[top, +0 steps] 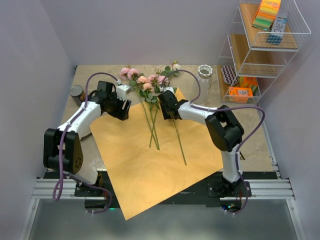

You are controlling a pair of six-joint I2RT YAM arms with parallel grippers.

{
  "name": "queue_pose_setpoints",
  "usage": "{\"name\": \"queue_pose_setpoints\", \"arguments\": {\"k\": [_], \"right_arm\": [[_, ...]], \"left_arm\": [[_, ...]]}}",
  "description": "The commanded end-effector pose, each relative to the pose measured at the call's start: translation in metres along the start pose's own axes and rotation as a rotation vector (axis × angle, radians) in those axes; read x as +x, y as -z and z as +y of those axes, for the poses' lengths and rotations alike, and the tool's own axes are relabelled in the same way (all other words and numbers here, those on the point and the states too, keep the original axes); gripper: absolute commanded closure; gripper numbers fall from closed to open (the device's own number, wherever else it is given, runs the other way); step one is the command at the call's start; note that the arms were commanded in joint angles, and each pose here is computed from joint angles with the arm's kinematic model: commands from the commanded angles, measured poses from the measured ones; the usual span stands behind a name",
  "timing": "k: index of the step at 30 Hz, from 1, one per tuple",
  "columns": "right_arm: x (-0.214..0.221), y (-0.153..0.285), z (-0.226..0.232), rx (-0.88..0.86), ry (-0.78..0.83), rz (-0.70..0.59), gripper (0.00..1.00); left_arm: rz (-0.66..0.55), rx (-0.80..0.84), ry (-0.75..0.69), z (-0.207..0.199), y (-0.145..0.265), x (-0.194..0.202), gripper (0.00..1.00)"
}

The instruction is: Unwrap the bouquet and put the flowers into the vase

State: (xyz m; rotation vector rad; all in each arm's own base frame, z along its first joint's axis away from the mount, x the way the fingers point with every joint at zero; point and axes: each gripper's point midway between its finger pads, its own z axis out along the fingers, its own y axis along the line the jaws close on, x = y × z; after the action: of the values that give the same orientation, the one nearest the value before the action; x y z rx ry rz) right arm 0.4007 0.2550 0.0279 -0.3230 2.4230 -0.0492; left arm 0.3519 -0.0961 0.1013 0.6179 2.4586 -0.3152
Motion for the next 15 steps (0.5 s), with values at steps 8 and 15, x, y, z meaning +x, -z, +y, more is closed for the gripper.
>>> {"name": "queue_pose_setpoints", "arguments": {"k": [8,15], "right_arm": [[-0.069,-0.01,0.009,0.005,0.037,-0.114,0.57],[-0.062,-0.028,-0.003,0.02,0.029,-0.075,0.6]], "left_arm": [[-0.052,0.023,-0.01,-0.004,0.009,-0.006,0.3],[-0.058,0.024,-0.014,-0.003,0.012,-0.007,0.31]]}}
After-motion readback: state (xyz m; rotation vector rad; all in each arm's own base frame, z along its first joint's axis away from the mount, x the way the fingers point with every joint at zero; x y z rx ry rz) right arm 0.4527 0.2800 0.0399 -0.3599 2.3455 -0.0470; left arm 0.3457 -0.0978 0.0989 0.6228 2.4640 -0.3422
